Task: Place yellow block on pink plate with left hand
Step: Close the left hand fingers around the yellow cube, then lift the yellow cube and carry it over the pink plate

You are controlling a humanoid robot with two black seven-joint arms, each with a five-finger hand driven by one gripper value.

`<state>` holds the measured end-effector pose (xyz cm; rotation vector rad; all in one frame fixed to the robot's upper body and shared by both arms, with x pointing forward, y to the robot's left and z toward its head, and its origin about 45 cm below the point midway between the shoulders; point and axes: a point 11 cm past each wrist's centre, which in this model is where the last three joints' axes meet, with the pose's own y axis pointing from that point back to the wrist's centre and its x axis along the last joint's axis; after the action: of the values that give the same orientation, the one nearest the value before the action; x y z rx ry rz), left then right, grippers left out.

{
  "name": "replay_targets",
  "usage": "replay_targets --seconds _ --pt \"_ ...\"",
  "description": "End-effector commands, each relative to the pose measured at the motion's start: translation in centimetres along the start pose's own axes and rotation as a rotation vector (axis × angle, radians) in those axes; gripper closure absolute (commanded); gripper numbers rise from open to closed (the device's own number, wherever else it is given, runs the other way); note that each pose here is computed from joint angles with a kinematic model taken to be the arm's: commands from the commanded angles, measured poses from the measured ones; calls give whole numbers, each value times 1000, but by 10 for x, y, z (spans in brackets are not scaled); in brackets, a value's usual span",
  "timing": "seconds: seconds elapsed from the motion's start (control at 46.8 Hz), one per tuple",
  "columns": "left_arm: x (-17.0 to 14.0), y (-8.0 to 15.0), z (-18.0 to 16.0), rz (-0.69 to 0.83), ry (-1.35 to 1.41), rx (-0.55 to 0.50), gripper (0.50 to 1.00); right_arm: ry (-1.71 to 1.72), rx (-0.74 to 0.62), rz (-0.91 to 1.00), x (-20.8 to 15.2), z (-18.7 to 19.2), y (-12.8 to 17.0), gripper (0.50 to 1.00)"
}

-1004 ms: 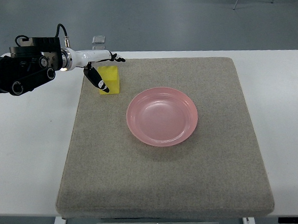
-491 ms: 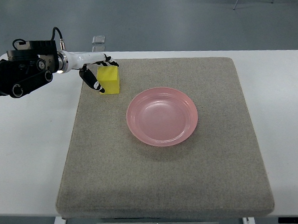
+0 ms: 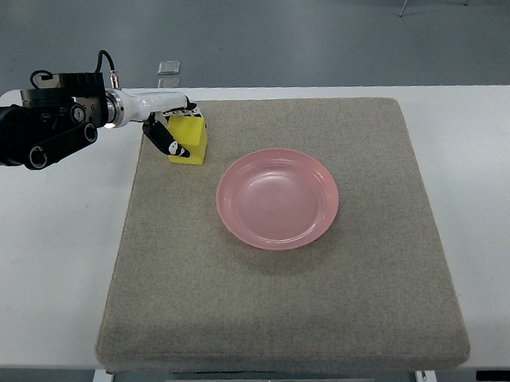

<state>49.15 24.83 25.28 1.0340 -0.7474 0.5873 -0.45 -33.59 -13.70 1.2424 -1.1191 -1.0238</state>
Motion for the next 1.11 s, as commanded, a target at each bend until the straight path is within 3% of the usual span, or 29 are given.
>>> replay_targets --seconds 0.0,0.342,0.534,0.94,1.089 --pt "3 1 -2 10 0 7 917 0 0 0 0 0 0 576" --pt "17 0 -5 50 16 18 915 0 0 0 0 0 0 576" --pt "20 0 11 50 8 -25 915 0 0 0 0 0 0 576" --pt "28 19 87 75 -39 -266 909 0 0 0 0 0 0 576" --pt "15 27 116 34 -31 -358 904 0 0 0 0 0 0 576"
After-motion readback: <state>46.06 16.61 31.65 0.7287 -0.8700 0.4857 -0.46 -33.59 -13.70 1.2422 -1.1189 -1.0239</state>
